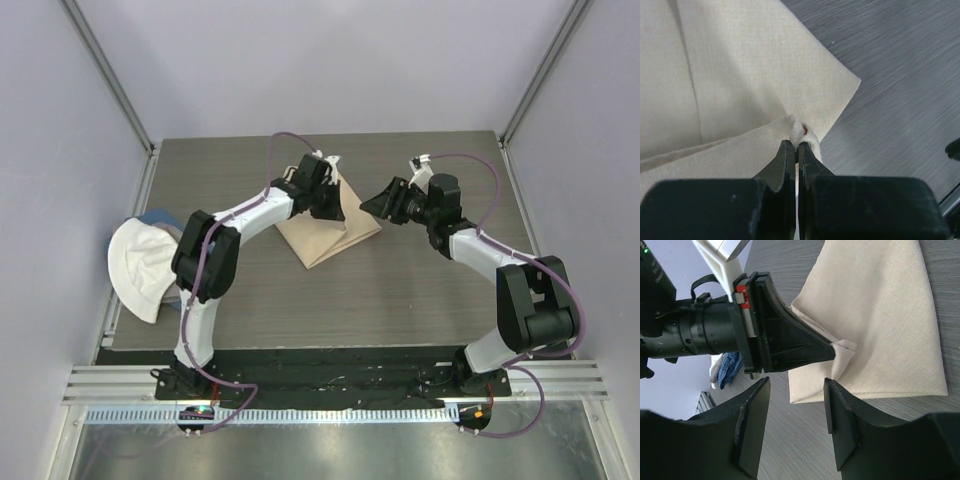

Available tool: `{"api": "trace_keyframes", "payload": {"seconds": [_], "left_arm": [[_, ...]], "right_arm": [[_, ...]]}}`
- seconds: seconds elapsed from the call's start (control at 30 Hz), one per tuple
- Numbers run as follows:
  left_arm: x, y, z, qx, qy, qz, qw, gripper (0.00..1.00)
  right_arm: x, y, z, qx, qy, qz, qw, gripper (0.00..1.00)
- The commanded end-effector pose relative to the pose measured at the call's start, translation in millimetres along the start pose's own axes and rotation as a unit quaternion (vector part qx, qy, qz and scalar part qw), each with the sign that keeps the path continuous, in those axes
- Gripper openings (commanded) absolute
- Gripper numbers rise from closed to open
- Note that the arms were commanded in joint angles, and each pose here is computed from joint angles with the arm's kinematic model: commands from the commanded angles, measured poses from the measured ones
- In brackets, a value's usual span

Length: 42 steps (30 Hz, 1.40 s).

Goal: Fold the napkin, place the utensils inside, and roll it up
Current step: Fold the napkin

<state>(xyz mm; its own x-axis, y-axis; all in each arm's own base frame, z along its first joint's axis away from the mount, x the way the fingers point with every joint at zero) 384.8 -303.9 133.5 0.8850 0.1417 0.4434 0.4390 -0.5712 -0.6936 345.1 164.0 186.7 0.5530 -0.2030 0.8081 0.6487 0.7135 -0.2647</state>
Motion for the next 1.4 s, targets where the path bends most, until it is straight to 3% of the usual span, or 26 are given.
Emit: {"api": "trace_keyframes", "payload": {"seconds": [0.0, 0.43, 0.73, 0.83, 0.9, 0.93, 1.03, 1.23, 1.37], "left_arm": [[10.8, 9.5, -16.6, -0.018, 0.037, -0.006, 0.999, 0.00], [2.9, 37.9, -14.3, -0.004, 0.035, 0.004, 0.999, 0.00], [10.9, 48.4, -24.1, -0.021, -0.010, -0.016, 1.000, 0.02], [12.2, 46.2, -31.5, -0.036, -0.017, -0.014, 0.999, 0.18], [13.6, 43.4, -34.6, -0.042, -0.018, -0.016, 0.999, 0.41], [15.9, 40.7, -36.3, -0.044, -0.022, -0.020, 0.999, 0.57], [25.5, 29.4, -47.1, -0.058, -0.022, -0.040, 0.997, 0.78], [52.1, -4.7, -53.0, -0.044, -0.033, -0.093, 0.994, 0.93], [64.3, -34.3, -34.7, -0.008, -0.053, -0.130, 0.990, 0.97]], "right_arm": [[14.1, -5.6, 8.4, 0.018, -0.023, -0.026, 0.999, 0.55], [9.6, -4.1, 3.7, 0.008, -0.014, -0.021, 1.000, 0.55], [-2.0, -19.3, -11.4, -0.034, 0.008, -0.015, 0.999, 0.55], [-5.1, -26.7, -16.7, -0.052, 0.015, -0.015, 0.998, 0.56], [-2.5, -31.7, -18.0, -0.059, 0.017, -0.018, 0.998, 0.57], [-2.7, -34.7, -21.6, -0.067, 0.026, -0.016, 0.997, 0.57], [-3.1, -40.9, -26.4, -0.079, 0.025, -0.013, 0.996, 0.57], [-1.9, -40.8, -37.3, -0.099, 0.016, 0.003, 0.995, 0.58], [3.5, -30.9, -42.3, -0.097, 0.023, 0.010, 0.995, 0.57]]}}
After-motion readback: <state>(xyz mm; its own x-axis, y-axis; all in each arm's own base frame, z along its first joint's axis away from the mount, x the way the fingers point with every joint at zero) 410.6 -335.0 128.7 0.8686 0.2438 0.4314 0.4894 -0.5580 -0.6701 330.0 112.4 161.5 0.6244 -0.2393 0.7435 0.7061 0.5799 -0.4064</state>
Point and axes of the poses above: each gripper's point midway between its finger pads, its own y axis out along the fingers, its own z axis along the line the jaws close on, x = y × z, the point moved 6 cm from there along -y, back along the fingers, and after that the axes turned 15 degrees about -y, right-handed, at the moved point
